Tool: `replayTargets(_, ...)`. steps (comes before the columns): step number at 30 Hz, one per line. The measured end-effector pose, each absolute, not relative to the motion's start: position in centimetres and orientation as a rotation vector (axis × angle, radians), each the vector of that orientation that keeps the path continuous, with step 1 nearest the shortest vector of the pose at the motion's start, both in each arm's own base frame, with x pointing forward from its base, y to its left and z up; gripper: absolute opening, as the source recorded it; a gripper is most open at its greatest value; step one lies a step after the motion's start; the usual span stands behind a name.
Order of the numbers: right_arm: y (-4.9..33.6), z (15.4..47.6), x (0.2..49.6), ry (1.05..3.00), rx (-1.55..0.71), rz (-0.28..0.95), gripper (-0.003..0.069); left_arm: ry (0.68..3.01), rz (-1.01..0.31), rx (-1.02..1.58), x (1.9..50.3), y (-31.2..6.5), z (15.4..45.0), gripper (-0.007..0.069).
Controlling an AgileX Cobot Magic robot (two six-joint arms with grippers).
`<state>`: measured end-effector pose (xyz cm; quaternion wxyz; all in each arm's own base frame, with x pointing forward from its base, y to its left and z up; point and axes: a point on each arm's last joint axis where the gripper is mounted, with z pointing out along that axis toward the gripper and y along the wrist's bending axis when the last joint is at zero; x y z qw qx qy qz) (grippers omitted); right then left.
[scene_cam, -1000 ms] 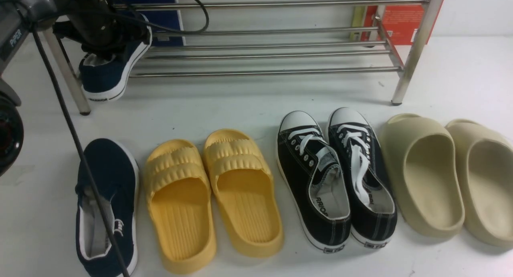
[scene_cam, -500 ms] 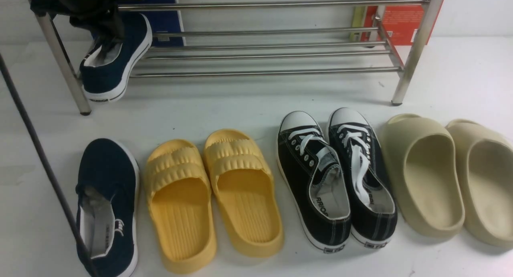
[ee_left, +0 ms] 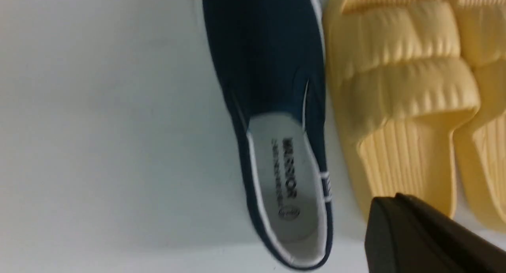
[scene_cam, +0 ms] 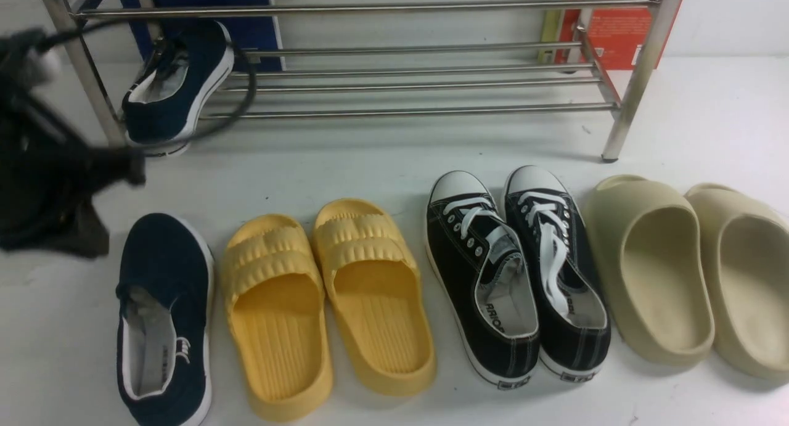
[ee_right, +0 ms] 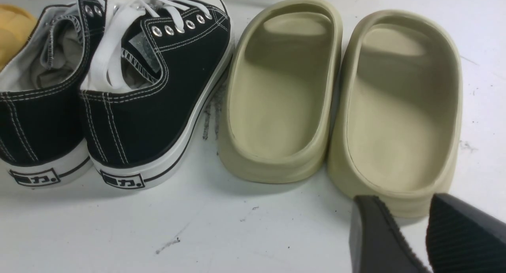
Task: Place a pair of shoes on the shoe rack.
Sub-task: Use the left arm to grab the shoe closest to it
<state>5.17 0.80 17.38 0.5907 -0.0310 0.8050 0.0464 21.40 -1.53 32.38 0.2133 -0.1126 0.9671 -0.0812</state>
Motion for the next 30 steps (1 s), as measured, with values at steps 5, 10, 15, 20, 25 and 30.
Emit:
replayTargets(5, 0.8, 17.4, 5.2, 1.873, -0.072, 0.108, 0.0239, 2.647, -0.239, -0.254, 16.5, -2.1, 28.8, -0.0013)
replayTargets(10, 0.8, 17.4, 5.2, 1.873, -0.072, 0.108, 0.0239, 2.751, -0.260, -0.193, 15.2, -3.6, 27.5, -0.0013)
replayTargets(15, 0.8, 17.4, 5.2, 1.873, -0.072, 0.108, 0.0239, 2.813, -0.236, -0.220, 16.3, -4.8, 26.2, -0.0013)
replayTargets(20, 0.8, 17.4, 5.2, 1.873, -0.072, 0.108, 0.0239, 2.828, -0.207, -0.220, 18.2, -5.3, 24.6, 0.0106)
replayTargets(25, 0.8, 17.4, 5.2, 1.873, -0.072, 0.108, 0.0239, 2.796, -0.197, -0.231, 19.7, -5.5, 23.7, 0.0295)
replayTargets(30, 0.8, 17.4, 5.2, 1.873, -0.072, 0.108, 0.0239, 2.808, -0.163, -0.223, 21.4, -5.8, 21.9, 0.0393)
